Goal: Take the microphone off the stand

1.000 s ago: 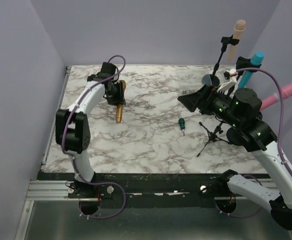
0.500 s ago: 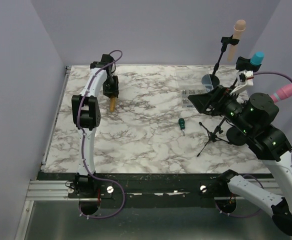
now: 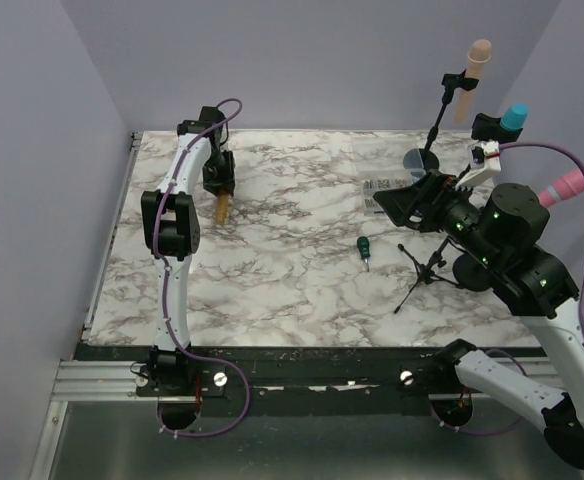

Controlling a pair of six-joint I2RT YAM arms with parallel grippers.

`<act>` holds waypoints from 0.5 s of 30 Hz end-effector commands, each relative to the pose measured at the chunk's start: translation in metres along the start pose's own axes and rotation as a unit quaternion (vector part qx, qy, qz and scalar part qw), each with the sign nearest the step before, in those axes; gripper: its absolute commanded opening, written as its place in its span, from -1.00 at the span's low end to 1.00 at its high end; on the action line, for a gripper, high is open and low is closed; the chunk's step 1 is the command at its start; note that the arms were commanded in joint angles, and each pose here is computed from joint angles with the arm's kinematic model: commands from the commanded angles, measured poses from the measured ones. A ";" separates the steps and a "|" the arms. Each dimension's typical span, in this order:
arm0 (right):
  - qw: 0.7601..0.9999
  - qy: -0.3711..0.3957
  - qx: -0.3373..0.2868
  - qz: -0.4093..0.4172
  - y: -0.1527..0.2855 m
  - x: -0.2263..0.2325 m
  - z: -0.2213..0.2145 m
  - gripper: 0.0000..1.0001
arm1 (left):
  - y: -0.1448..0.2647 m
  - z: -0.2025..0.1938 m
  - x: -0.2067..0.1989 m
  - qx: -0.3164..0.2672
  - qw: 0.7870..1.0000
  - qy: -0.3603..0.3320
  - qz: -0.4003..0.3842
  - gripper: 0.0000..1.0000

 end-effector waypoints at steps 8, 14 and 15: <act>1.000 0.005 -0.012 -0.017 0.010 -0.004 0.002 0.88 | 0.013 0.003 0.002 -0.007 1.000 0.004 -0.009 -0.08; 1.000 0.005 -0.014 -0.019 0.013 -0.005 0.002 0.88 | 0.012 0.004 0.004 -0.009 1.000 0.005 -0.003 -0.04; 1.000 0.005 -0.014 -0.020 0.013 -0.006 0.002 0.88 | 0.013 0.004 0.003 -0.009 1.000 0.004 -0.003 -0.03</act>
Point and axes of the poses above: each gripper's point midway between its finger pads, its own y axis back along the fingers, its own x axis along the line the jaws close on, z = x × y, the point moved 5 cm from there along y, back along the fingers, and after that the axes turned 1 degree about y, right-handed, at the moved point
